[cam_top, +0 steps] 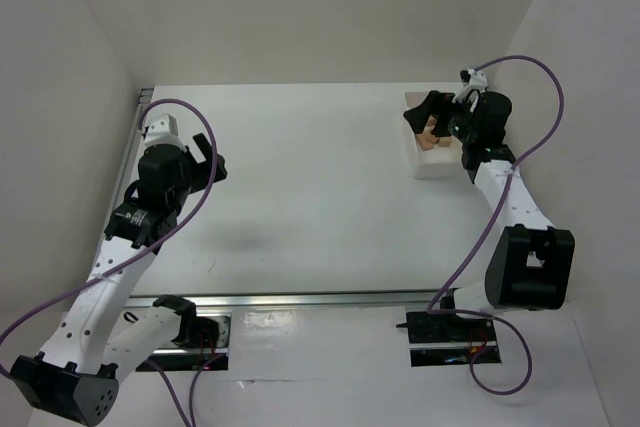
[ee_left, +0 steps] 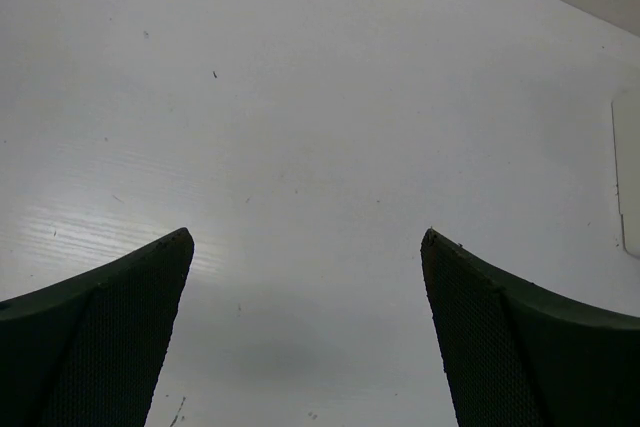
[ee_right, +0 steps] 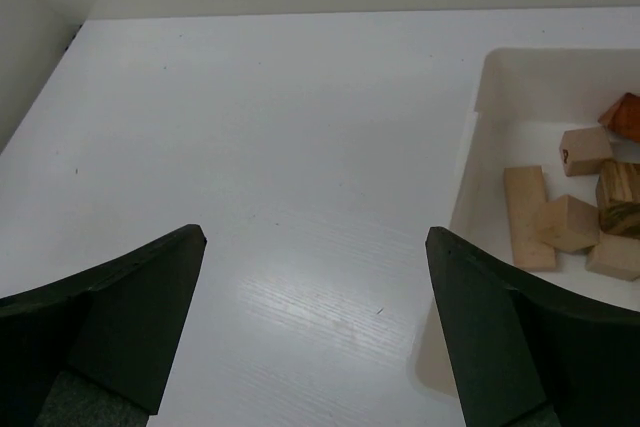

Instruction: Build the wood block tower

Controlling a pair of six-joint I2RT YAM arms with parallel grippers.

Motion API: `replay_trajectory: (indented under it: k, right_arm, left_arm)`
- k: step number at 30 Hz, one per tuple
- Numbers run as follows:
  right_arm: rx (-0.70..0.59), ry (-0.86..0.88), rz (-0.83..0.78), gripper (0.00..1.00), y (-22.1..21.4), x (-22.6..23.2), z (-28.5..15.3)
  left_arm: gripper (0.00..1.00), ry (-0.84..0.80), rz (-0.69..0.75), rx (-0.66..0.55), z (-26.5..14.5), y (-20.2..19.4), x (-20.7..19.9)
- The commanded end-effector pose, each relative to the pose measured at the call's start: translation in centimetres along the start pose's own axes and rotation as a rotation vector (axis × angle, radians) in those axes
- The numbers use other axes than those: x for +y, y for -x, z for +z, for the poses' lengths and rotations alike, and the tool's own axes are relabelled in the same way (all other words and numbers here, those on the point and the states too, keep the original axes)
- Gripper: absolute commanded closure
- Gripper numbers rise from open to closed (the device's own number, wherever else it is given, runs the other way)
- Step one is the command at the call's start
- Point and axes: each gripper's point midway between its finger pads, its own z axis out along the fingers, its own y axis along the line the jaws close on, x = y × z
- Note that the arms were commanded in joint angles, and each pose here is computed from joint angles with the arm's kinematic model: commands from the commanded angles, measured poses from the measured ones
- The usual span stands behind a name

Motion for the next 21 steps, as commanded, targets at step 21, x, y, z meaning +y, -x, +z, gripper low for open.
replay_trajectory:
  k: [21]
  right_arm:
    - [0.190,-0.421,-0.085,0.00,-4.9,-11.5,3.4]
  left_arm:
    - [0.00,-0.016,0.014,-0.034,0.4,0.6,-0.4]
